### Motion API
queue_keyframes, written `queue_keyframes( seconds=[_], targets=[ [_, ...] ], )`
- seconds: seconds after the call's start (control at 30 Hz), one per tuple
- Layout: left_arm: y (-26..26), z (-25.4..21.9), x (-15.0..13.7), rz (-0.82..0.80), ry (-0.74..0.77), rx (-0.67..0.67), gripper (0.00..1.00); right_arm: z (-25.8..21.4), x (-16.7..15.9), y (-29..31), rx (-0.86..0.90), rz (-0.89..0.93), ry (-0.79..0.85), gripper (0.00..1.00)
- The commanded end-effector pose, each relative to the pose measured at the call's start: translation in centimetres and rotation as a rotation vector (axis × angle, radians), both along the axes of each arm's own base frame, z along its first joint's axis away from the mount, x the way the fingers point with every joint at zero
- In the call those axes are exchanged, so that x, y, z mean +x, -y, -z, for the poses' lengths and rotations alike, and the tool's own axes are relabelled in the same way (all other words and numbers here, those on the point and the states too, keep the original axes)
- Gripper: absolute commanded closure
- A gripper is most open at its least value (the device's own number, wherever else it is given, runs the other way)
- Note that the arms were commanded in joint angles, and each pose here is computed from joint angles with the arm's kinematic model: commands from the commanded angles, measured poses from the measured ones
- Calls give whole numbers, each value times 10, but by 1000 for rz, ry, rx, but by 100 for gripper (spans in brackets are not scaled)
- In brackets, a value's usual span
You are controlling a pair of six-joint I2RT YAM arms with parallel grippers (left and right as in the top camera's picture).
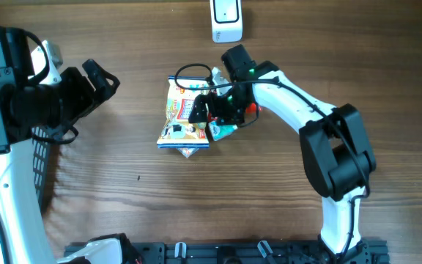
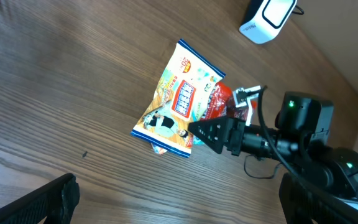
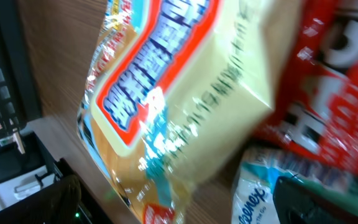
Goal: Scan the item barcode
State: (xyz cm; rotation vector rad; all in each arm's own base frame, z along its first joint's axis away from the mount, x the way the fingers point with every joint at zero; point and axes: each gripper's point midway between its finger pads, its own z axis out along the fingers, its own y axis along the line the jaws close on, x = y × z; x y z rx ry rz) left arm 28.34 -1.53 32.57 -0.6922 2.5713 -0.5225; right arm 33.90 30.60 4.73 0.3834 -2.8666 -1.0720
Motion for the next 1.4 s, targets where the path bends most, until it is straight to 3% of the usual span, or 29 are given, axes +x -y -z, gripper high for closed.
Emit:
queue_keyframes(
  seconds=[0.0,0.17,0.23,0.3,0.33,0.37,0.43,0.47,0.67,0.73,0.83,1.1,1.23,1.37],
  targets=[
    [3,-1,0,10,5,-6,0,8,4,-11,-6,8,21,0],
    [3,-1,0,10,5,-6,0,24,23,-8,-44,113,76,0],
    [3,-1,0,10,5,-6,0,28,28,-7,-47,120,108,6],
    [3,-1,0,10,5,-6,0,27,31,-8,-43,121,124,36],
    [3,-1,0,10,5,-6,0,27,31,-8,-43,120,123,59],
    [3,-1,0,10,5,-6,0,27,30,-9,-39,117,117,75],
    [3,-1,0,10,5,-6,0,21,24,-16,13,95,86,95],
    [3,-1,0,10,5,-6,0,19,23,-17,21,92,83,96],
    [3,-1,0,10,5,-6,0,-44,29,-7,128,44,193,93],
    [3,-1,0,10,5,-6,0,-45,30,-6,104,55,208,17],
    [3,-1,0,10,5,-6,0,-20,33,3,-22,128,183,0],
    [3,-2,1,8,6,-12,0,-1,31,-2,-54,134,159,0],
    [10,-6,17,38,61,-24,0,-3,29,-4,-41,130,150,0],
    [31,53,27,152,-130,-15,0,-3,31,-2,-42,147,141,0]
  ],
)
